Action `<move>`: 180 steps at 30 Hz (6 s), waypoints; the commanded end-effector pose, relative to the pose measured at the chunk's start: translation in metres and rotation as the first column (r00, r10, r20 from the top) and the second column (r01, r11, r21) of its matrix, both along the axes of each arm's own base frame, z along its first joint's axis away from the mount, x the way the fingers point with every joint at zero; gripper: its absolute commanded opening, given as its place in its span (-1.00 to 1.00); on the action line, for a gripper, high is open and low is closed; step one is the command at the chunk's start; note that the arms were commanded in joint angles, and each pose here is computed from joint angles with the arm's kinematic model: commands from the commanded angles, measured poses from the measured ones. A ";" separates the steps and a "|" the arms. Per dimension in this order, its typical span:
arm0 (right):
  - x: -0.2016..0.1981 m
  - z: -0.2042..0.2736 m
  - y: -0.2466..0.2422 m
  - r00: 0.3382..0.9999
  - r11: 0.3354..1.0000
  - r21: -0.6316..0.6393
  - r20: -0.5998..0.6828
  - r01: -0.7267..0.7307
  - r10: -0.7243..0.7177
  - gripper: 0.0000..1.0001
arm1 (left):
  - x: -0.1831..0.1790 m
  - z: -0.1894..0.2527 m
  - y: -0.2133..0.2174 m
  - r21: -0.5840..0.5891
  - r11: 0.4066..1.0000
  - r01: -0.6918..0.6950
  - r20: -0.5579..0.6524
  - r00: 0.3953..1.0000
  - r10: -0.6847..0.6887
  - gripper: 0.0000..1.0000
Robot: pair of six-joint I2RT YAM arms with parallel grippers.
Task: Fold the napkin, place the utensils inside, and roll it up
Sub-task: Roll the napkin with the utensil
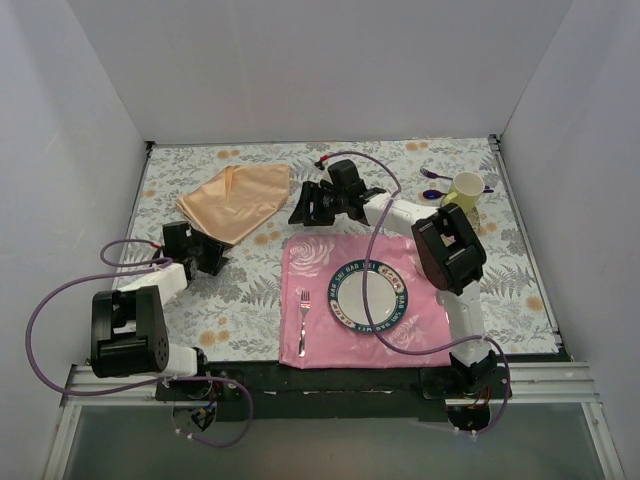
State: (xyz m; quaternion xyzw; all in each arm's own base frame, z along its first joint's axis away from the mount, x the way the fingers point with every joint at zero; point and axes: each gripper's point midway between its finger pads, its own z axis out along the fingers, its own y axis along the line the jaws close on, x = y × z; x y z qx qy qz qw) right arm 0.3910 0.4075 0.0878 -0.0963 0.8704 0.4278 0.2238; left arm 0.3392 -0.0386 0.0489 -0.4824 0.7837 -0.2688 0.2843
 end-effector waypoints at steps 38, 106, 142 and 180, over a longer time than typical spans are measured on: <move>-0.011 0.049 -0.020 0.994 0.994 0.102 0.106 -0.049 0.038 0.33 | 0.012 -0.025 0.021 0.044 0.999 -0.019 0.053 0.998 0.016 -0.83; -0.073 0.037 0.128 0.359 0.720 -0.639 0.628 -0.271 0.691 0.55 | 0.024 0.006 0.094 0.227 0.969 -0.094 0.091 0.993 0.075 0.07; -0.086 0.027 0.166 0.283 0.711 -0.632 0.653 -0.307 0.703 0.59 | 0.039 -0.015 0.099 0.331 0.943 0.029 0.081 0.995 -0.059 -0.57; -0.085 -0.012 0.224 0.126 0.740 -0.651 0.730 -0.171 0.672 0.65 | 0.045 -0.012 0.093 0.270 0.952 0.142 -0.058 0.990 -0.131 -1.00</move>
